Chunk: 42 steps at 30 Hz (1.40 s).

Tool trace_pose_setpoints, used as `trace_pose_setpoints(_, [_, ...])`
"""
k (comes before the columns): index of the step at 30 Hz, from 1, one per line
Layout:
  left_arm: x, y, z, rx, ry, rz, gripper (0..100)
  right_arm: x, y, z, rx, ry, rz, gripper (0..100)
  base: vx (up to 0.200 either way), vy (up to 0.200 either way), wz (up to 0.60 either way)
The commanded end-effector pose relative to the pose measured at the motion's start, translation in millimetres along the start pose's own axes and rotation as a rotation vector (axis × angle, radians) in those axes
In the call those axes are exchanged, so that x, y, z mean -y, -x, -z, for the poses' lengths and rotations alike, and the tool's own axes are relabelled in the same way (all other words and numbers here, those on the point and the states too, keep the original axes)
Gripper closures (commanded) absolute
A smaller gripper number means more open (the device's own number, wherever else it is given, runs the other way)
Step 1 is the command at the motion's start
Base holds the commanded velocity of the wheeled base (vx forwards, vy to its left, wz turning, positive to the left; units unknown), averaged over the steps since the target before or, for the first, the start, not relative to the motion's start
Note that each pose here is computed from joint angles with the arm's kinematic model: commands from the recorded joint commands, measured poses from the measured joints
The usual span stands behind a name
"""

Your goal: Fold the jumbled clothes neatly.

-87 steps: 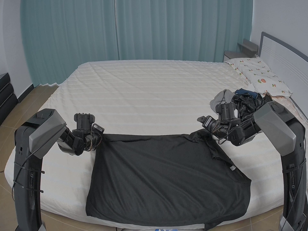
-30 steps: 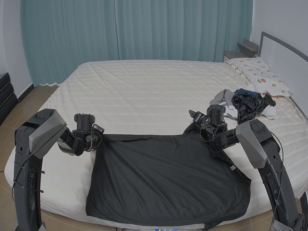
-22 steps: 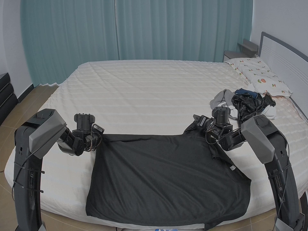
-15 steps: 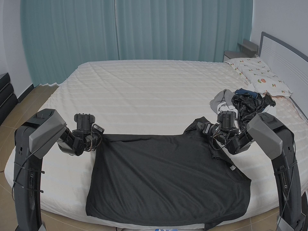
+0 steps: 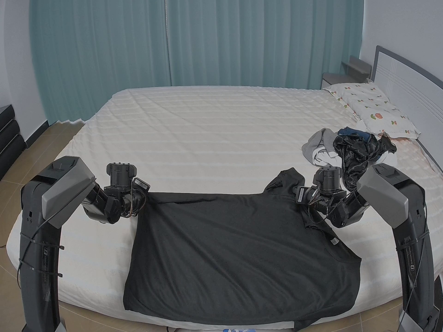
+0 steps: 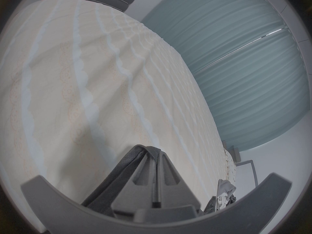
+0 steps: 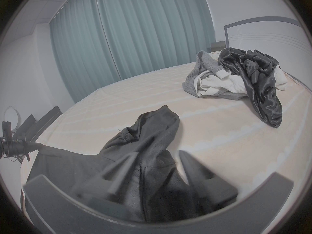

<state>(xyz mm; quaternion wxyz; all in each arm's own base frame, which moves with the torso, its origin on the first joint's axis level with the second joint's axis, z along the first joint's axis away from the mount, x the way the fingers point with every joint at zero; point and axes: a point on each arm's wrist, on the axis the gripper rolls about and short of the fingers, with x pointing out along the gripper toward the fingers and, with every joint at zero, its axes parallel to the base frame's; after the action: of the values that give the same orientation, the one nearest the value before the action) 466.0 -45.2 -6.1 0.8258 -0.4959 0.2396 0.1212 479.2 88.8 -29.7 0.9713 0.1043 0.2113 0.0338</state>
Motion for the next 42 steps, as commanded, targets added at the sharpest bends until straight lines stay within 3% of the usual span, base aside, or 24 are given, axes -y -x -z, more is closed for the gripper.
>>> trace_pose_setpoints(1, [-0.1, -0.2, -0.4, 0.001, 0.0, -0.001, 100, 12.7, -1.9, -5.0, 0.018, -0.011, 0.021, 100, 0.0, 0.0, 0.0])
trace_pose_setpoints(14, [-1.4, -3.0, 1.3, -0.005, -0.038, -0.001, 100, 67.1, -14.9, -31.1, 0.13, -0.068, 0.096, 100, 0.0, 0.0, 0.0])
trace_pose_setpoints(21, [0.4, -4.8, 2.2, -0.003, -0.064, 0.01, 100, 72.1, -17.5, -30.5, 0.128, -0.073, 0.067, 100, 0.0, 0.0, 0.0])
trace_pose_setpoints(22, [1.1, -5.4, 1.9, -0.002, -0.064, 0.013, 100, 72.1, -17.9, -30.1, 0.125, -0.074, 0.06, 0, 0.0, 0.0, 0.0])
trace_pose_setpoints(31, [-2.9, -10.4, 5.7, -0.009, -0.081, 0.005, 100, 70.0, -7.5, -37.4, 0.125, -0.164, 0.035, 0, 0.0, 0.0, 0.0])
trace_pose_setpoints(42, [-1.1, -9.3, 4.7, -0.003, -0.082, 0.009, 100, 78.1, 18.4, -30.2, 0.023, -0.26, -0.019, 0, 0.0, 0.0, 0.0])
